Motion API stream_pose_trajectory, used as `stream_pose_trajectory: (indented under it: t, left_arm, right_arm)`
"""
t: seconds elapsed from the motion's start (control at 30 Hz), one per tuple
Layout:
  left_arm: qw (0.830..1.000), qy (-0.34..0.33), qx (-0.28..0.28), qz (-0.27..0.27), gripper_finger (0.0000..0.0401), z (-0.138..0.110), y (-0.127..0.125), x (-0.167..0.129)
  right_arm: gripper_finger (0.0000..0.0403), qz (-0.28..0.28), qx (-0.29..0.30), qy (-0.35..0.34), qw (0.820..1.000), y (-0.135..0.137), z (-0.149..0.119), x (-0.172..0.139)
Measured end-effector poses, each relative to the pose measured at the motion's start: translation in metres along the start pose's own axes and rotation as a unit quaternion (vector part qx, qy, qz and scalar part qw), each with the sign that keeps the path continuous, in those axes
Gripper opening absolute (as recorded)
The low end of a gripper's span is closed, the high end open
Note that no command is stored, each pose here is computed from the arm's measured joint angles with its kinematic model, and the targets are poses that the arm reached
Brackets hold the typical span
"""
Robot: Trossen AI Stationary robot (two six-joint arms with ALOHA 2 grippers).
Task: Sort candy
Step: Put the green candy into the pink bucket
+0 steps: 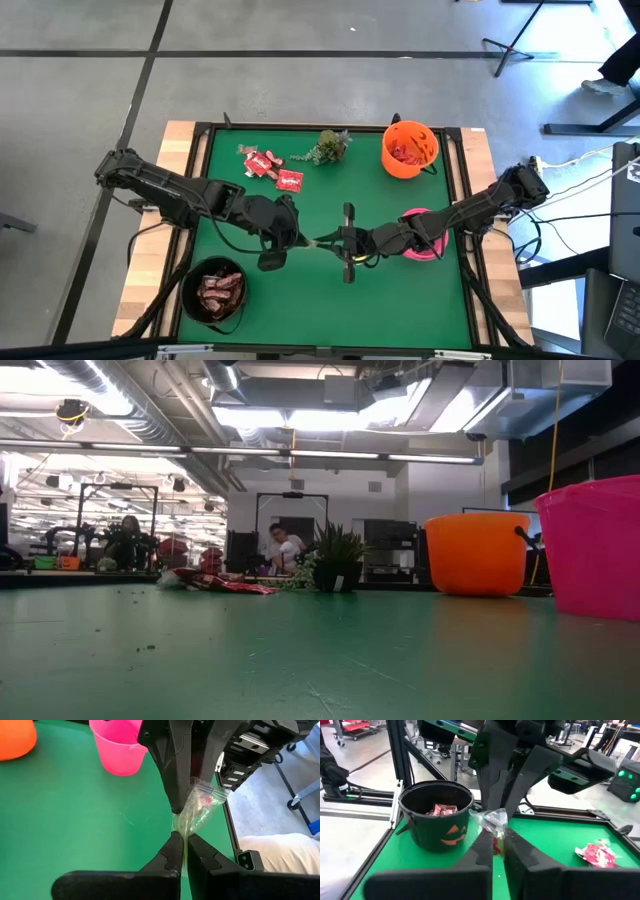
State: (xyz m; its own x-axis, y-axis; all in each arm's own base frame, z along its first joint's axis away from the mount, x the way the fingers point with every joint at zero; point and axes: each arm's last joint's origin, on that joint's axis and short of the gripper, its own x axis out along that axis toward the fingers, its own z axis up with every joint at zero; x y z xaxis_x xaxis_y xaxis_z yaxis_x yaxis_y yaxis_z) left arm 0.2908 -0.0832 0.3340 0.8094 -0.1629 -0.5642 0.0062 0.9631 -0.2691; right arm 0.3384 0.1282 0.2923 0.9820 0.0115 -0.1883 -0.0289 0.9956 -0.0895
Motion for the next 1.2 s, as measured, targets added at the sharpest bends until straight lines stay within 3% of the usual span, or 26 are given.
stream_pose_trajectory:
  t: [0.13,0.43,0.7,0.8,0.87,0.93,1.07,1.2]
  left_arm:
    - [1.0,0.0,0.0,-0.006,0.0013,0.0,0.0,0.0]
    - [1.0,-0.008,0.023,-0.011,0.0115,0.016,-0.006,-0.016]
    - [0.998,-0.019,0.056,0.001,0.0143,0.036,-0.029,-0.05]
    - [0.996,0.031,0.077,0.022,0.0143,0.03,-0.036,-0.064]
    - [0.991,0.061,0.094,0.067,0.0141,0.021,-0.038,-0.078]
    - [0.988,0.045,0.097,0.107,0.014,0.014,-0.041,-0.094]
    - [0.988,-0.01,0.088,0.124,0.0139,0.002,-0.045,-0.121]
    - [0.985,-0.064,0.078,0.138,0.0139,-0.017,-0.041,-0.134]
  right_arm:
    - [0.0025,0.0,-0.008,-0.001,1.0,0.0,0.0,0.0]
    - [0.0007,0.0,-0.009,0.0,1.0,-0.004,0.009,-0.011]
    - [0.0018,0.029,0.01,0.039,0.999,-0.022,0.031,-0.059]
    - [0.0013,0.036,0.044,0.086,0.995,-0.032,0.035,-0.089]
    - [0.0012,0.036,0.074,0.129,0.988,-0.041,0.039,-0.11]
    - [0.0012,0.037,0.114,0.17,0.978,-0.048,0.045,-0.131]
    - [0.0013,0.037,0.169,0.254,0.952,-0.057,0.049,-0.159]
    - [0.0011,-0.009,0.211,0.362,0.908,-0.062,0.035,-0.175]
